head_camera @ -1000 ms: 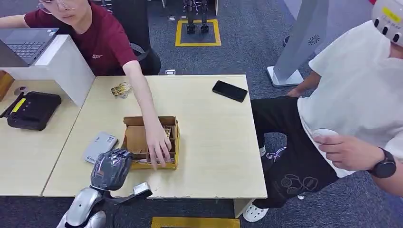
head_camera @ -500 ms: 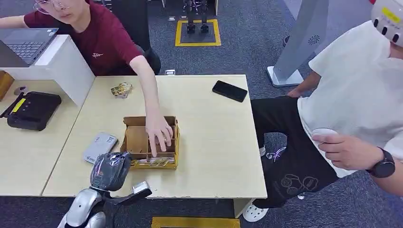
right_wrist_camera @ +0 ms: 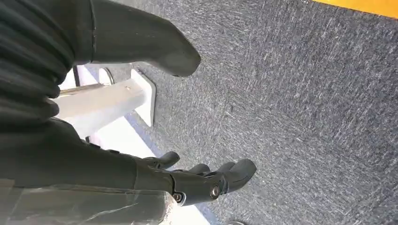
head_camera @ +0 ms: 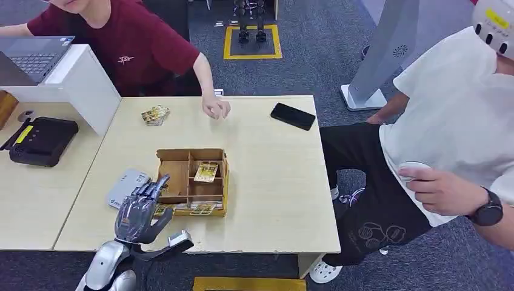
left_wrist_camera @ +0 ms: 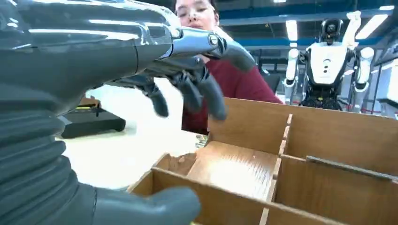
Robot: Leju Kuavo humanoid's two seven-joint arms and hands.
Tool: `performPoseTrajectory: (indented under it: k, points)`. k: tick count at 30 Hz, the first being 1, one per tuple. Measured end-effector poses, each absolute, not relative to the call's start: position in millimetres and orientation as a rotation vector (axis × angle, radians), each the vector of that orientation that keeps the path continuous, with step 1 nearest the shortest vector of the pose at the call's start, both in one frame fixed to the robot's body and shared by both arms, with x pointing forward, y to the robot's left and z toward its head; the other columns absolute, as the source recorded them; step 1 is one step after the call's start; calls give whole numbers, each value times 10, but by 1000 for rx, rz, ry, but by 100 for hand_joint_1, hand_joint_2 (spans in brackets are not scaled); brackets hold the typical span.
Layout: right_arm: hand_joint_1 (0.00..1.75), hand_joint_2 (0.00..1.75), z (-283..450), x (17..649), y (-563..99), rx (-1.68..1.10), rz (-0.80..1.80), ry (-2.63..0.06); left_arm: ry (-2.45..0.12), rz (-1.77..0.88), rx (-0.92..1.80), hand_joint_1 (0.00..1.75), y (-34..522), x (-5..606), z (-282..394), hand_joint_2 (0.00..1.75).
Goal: Pass the card to the sensor for recognition and then transmit it.
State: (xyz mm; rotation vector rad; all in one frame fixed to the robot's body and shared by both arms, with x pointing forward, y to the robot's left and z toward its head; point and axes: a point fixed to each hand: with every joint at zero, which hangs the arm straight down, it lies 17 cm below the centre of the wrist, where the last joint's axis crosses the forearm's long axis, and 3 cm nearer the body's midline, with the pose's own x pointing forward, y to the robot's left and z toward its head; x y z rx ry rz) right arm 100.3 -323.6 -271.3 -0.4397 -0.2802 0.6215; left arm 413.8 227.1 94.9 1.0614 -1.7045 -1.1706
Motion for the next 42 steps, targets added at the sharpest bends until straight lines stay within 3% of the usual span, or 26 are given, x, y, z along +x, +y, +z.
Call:
performPoseTrajectory:
  k: [42]
  points:
    - [0,175,-2702,1047,-3163,-438,647,-308,-1741,-1163,1056,0,2194,3923,1007,175]
